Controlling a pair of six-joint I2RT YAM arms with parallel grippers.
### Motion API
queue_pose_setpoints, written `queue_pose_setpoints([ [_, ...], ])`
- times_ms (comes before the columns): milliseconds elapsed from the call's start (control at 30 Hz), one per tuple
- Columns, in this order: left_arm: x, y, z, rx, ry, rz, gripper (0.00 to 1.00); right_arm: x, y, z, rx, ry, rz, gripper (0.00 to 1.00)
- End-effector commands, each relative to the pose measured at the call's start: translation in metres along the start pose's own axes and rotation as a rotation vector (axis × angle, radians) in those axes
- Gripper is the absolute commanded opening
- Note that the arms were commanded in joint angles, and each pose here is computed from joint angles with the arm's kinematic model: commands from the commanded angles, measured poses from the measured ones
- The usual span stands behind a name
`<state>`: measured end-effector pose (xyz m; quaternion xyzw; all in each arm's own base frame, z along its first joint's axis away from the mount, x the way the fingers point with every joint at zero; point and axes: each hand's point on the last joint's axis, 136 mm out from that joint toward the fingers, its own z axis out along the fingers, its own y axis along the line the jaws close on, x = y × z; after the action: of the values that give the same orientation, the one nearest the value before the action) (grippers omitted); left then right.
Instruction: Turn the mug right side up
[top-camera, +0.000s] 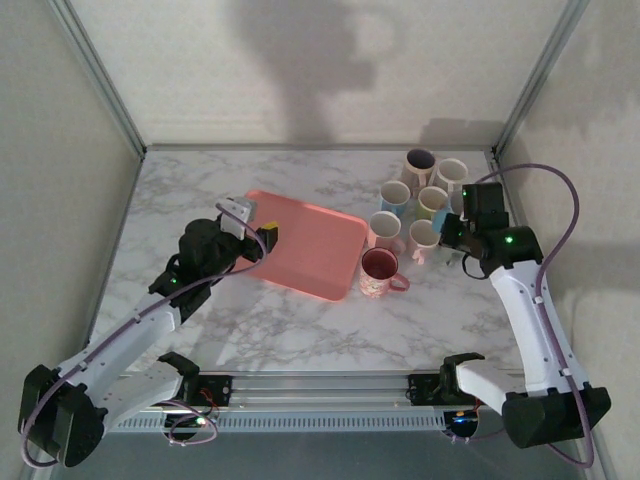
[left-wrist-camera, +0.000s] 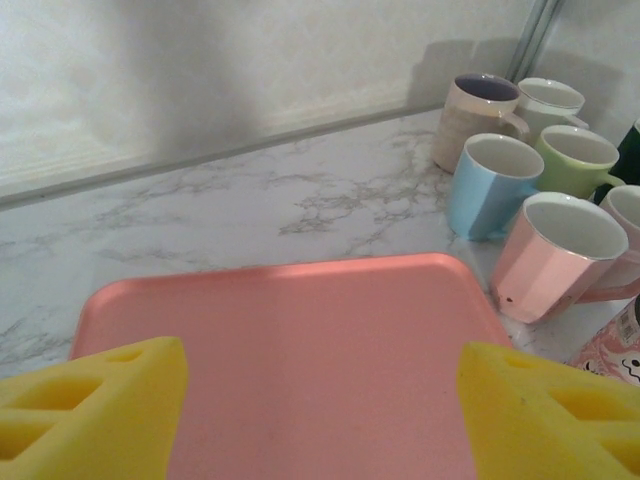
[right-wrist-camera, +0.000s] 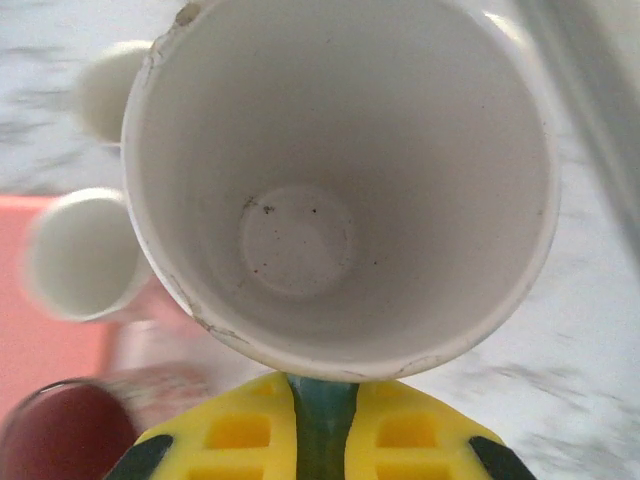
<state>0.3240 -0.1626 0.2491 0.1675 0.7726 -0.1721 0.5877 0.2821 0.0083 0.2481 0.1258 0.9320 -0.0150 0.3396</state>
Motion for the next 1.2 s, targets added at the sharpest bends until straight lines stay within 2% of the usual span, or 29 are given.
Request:
queue_pose_setpoints([
  [0,-0.012,-0.002,0.001,0.028,-0.038,0.018,0.71,-0.015,-0.049,-0.007,0.219,-0.063,0.085,0.00],
  [300,-0.008,-0.002,0.003,0.034,-0.014,0.018,0.72,-0.006,-0.082,0.036,0.271,-0.010,0.184,0.00],
  [533,-0.006,-0.002,0.005,0.035,-0.003,0.017,0.72,0.000,-0.092,0.076,0.334,-0.005,0.117,0.00],
  [767,-0.002,-0.001,0.006,0.033,0.011,0.015,0.73,0.018,-0.099,0.107,0.348,0.013,0.155,0.00],
  [1167,0.003,-0.001,0.012,0.035,0.030,0.012,0.73,0.036,-0.103,0.140,0.336,0.049,0.133,0.00],
])
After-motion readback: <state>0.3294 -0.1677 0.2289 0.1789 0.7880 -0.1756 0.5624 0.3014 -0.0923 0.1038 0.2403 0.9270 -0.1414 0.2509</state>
